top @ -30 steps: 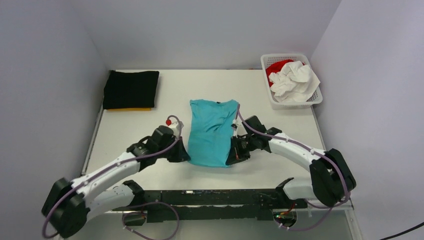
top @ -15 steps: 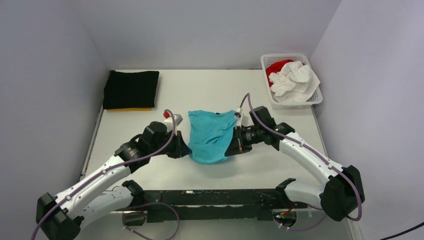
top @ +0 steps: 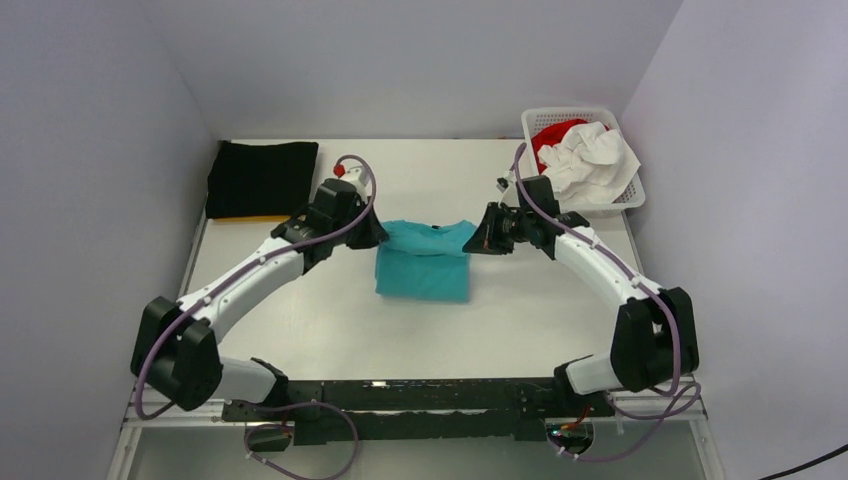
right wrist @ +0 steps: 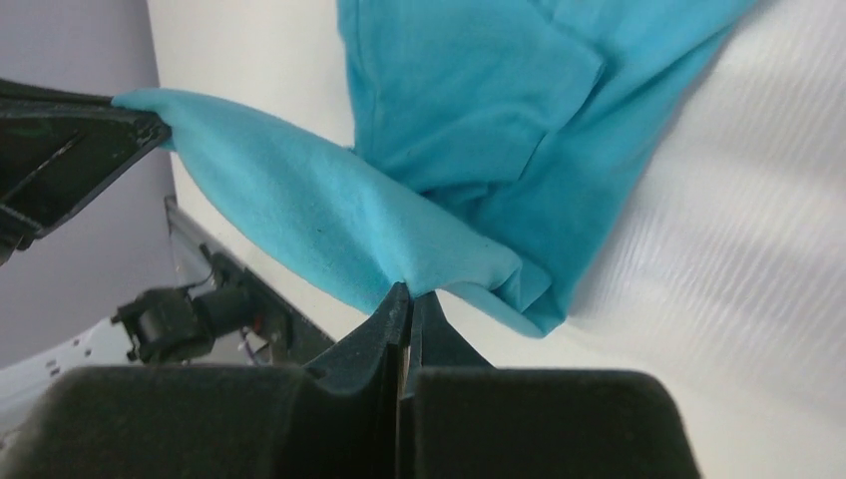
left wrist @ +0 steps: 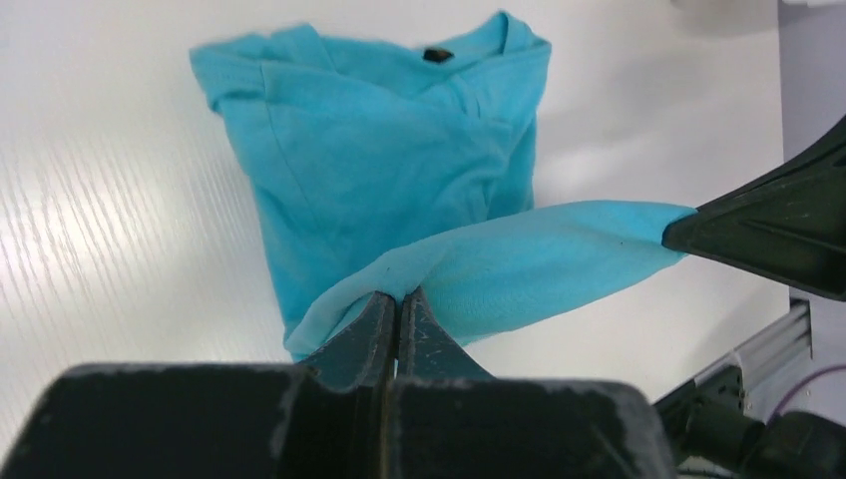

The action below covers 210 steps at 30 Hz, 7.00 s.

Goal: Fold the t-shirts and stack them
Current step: Fold the long partially folded tshirt into a neat square, then put the neatly folded tshirt into the corner of the board with the left arm

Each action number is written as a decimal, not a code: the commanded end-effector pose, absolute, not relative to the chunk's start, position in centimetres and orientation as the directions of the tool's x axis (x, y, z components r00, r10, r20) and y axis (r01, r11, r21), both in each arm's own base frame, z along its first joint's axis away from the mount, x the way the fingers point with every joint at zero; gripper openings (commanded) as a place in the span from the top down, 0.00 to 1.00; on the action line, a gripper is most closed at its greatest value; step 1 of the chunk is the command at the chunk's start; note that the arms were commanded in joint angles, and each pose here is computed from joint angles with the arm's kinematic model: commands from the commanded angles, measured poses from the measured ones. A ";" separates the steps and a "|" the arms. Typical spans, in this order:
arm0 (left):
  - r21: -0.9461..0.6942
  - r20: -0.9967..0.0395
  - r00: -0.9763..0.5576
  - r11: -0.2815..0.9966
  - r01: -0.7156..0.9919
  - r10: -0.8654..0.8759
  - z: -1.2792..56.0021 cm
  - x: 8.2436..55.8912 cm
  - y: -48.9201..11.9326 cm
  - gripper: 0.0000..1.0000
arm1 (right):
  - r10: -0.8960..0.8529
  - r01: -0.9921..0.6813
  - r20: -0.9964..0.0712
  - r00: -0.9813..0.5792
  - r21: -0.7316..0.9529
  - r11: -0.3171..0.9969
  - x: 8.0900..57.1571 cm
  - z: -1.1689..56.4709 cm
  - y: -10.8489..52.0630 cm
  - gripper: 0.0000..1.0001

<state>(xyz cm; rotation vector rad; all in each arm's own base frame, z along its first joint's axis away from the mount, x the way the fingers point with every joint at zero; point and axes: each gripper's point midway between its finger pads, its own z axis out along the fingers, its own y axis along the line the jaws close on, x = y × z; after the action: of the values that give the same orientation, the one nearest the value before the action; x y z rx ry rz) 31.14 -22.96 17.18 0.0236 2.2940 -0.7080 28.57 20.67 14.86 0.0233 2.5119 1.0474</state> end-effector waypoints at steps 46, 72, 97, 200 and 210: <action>-0.634 -0.661 -0.741 0.619 0.464 -0.123 18.5 42.5 -30.5 0.01 | 0.293 -0.199 -0.453 -0.842 0.766 0.611 42.3 14.3 22.9 0.00; -0.631 -0.467 -0.880 0.729 0.265 -0.084 6.4 46.9 -31.5 0.01 | 0.333 -0.053 -0.438 -0.835 0.668 0.743 48.1 7.2 21.5 0.00; -0.421 -0.646 -0.754 0.879 0.222 -0.119 11.4 40.8 -23.2 0.01 | 0.519 0.131 -0.818 -0.249 0.502 0.855 36.8 20.1 3.8 0.00; 0.429 -0.785 -0.417 0.888 0.167 0.458 27.3 55.4 2.6 1.00 | 0.405 0.302 -0.867 -0.288 0.319 0.898 35.7 16.9 0.0 0.00; 0.403 -0.727 -0.530 0.896 0.187 0.437 22.8 58.5 8.0 1.00 | 0.404 0.330 -0.875 -0.268 0.310 0.891 35.3 17.2 -0.6 0.00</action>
<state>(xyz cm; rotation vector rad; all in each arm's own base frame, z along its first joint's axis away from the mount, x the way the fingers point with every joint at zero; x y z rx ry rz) 57.51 6.82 21.13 0.4570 2.1549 0.3816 34.72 -0.03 14.58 0.5436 1.9552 0.0946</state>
